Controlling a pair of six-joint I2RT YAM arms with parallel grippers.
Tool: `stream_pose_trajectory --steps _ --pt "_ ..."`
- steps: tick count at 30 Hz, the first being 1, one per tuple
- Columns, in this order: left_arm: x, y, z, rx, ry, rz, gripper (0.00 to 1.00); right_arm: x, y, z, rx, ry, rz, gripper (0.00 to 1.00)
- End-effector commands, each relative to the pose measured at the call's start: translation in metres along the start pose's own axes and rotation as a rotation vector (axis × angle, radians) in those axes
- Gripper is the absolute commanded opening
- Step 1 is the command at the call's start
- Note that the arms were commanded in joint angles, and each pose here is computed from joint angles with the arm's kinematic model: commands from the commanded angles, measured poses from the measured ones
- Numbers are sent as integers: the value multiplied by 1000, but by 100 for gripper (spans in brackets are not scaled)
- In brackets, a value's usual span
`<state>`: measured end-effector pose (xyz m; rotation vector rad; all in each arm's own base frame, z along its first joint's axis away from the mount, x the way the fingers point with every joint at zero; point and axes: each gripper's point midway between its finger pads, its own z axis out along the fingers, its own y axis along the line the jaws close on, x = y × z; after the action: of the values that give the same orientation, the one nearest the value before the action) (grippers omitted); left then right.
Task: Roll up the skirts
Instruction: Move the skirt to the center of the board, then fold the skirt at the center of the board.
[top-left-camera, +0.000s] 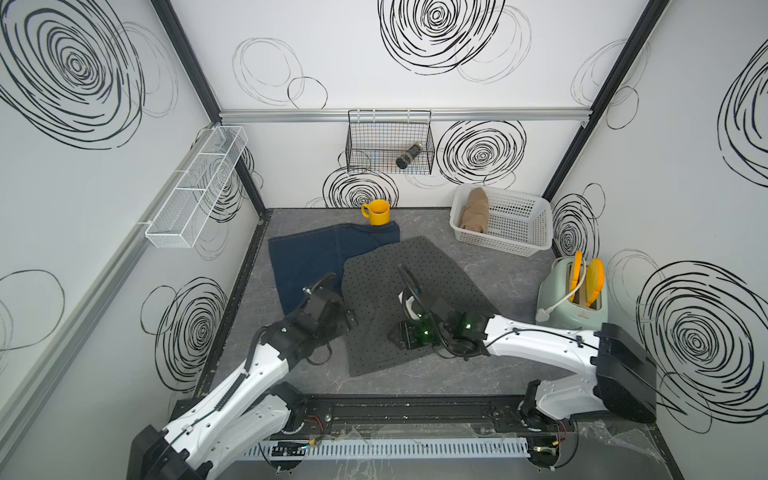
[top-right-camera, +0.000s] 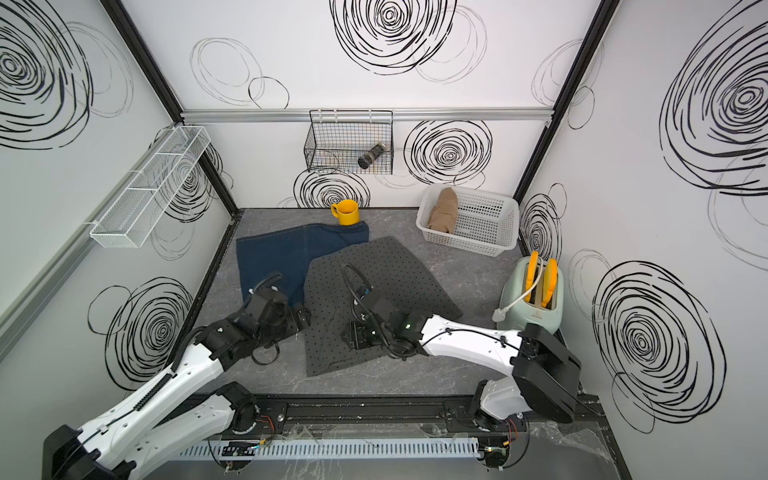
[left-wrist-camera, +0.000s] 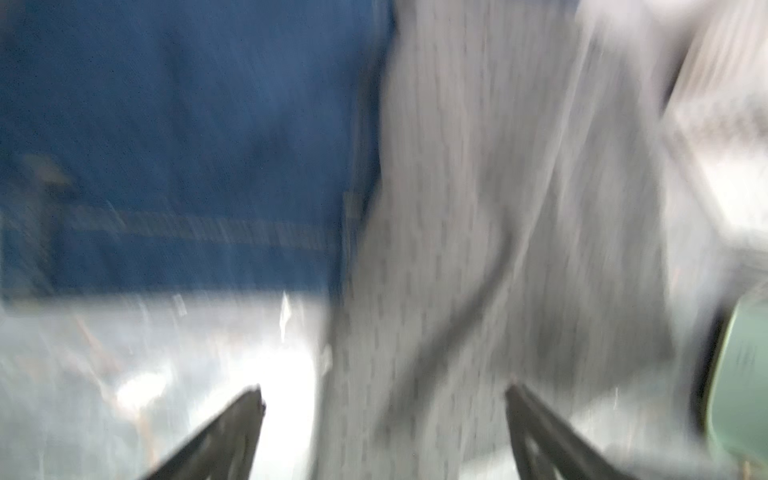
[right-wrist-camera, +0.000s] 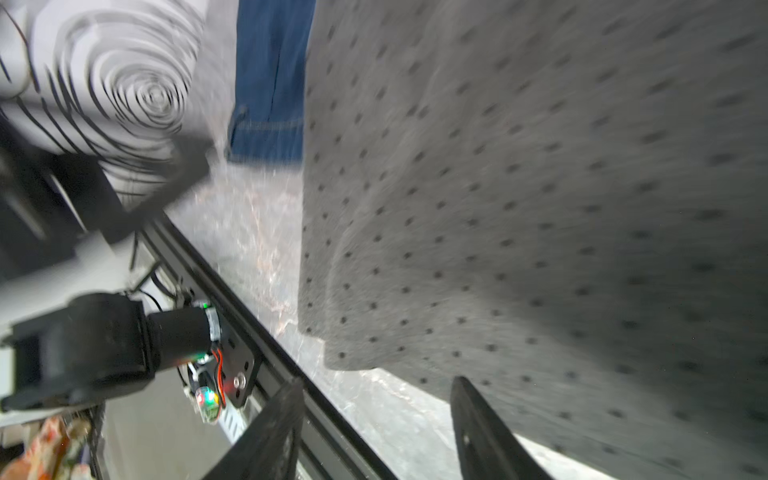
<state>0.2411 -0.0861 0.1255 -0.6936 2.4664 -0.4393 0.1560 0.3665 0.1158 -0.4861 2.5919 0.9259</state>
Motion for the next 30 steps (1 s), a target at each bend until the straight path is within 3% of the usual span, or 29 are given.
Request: stream_pose_trajectory --steps 1,6,10,17,22,24,26,27,28,30 --pt "-37 -17 14 60 5 42 96 3 24 15 26 4 -28 68" --pt "-74 -33 56 52 14 6 94 22 43 32 45 38 -86 76" --pt "-94 -41 91 31 64 -5 87 27 72 43 31 48 -160 77" --pt "-87 -51 130 98 188 -50 87 41 69 86 138 155 -138 76" --pt "-84 -50 145 138 216 -116 64 64 42 118 260 246 -131 72" --pt "-86 -50 150 153 221 -138 53 69 31 126 304 261 -132 67" --pt "-87 -49 152 156 223 -148 43 71 17 130 363 265 -128 55" --pt "-87 -50 153 163 224 -150 39 72 12 132 378 266 -125 45" --pt "-87 -53 153 177 223 -152 31 75 11 134 373 281 -117 28" --pt "-87 -55 153 180 220 -153 13 76 16 132 330 283 -105 11"
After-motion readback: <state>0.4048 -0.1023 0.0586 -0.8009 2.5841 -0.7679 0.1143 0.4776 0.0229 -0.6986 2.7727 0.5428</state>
